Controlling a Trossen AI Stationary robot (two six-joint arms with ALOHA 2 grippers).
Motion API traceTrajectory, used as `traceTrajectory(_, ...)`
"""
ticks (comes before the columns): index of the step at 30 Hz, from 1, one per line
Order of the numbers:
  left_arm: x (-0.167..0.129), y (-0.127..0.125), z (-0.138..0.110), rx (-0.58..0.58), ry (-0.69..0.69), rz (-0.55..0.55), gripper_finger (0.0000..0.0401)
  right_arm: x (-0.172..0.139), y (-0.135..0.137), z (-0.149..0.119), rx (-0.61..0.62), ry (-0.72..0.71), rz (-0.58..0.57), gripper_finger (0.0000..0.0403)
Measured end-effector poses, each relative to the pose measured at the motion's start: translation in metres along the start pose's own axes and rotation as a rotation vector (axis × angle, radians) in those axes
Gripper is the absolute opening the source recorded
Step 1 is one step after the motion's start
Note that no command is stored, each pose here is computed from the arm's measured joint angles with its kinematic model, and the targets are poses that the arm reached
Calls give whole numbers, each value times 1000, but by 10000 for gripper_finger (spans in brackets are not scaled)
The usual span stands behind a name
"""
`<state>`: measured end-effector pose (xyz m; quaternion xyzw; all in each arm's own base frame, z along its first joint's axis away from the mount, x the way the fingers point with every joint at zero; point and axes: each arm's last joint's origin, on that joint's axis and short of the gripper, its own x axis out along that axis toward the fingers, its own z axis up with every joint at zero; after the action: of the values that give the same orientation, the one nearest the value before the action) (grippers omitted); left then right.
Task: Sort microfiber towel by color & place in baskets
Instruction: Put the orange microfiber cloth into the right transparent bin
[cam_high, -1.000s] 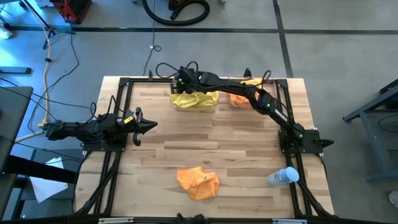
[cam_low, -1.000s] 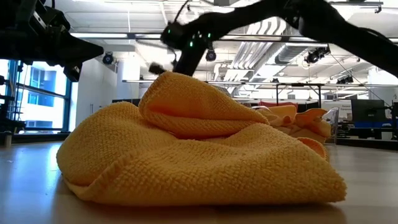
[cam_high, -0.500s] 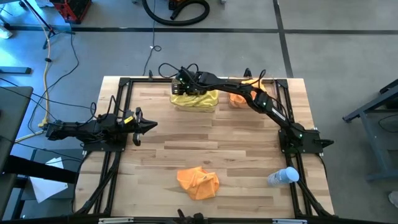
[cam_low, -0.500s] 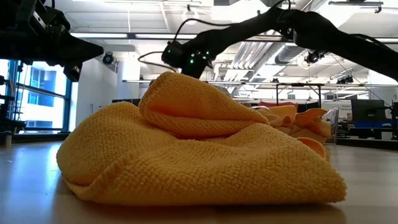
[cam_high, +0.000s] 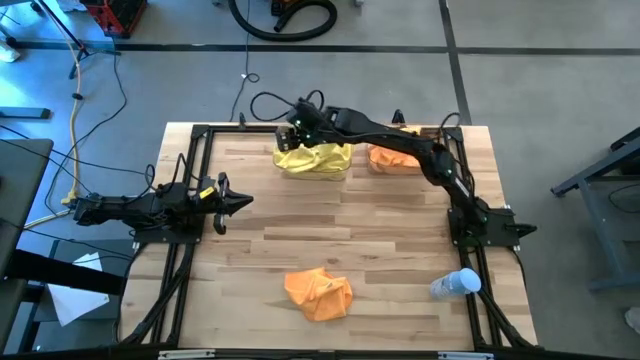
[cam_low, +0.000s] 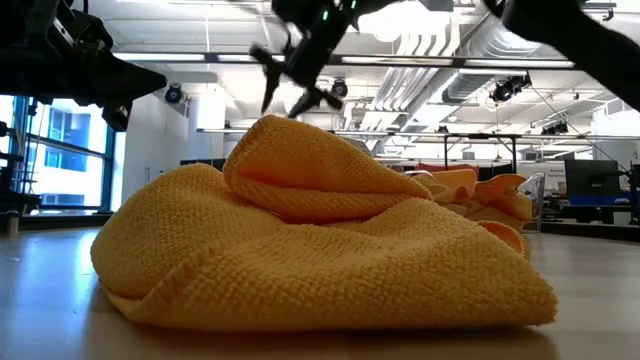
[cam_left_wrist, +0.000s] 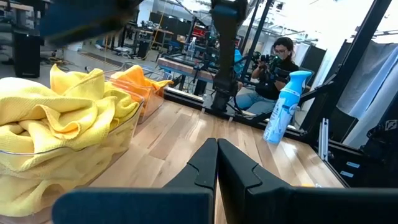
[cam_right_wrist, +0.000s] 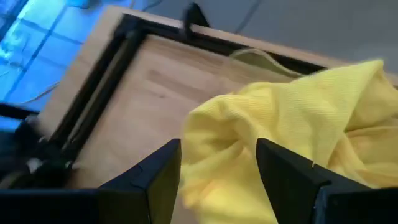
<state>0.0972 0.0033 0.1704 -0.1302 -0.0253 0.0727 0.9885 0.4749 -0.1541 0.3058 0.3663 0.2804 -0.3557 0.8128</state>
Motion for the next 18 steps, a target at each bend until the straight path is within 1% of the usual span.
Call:
traceTrajectory(2, 0, 0, 0, 0, 0, 0, 0, -21, 12, -7, -54, 0, 16, 204)
traceTrajectory(5, 0, 0, 0, 0, 0, 0, 0, -49, 35, -32, -160, 9, 22, 204)
traceTrajectory(8, 0, 0, 0, 0, 0, 0, 0, -66, 56, -69, -265, 54, 2, 204)
traceTrajectory(14, 0, 0, 0, 0, 0, 0, 0, -101, 86, -155, -473, 229, -20, 204)
traceTrajectory(18, 0, 0, 0, 0, 0, 0, 0, -126, 102, -203, -548, 283, 15, 204)
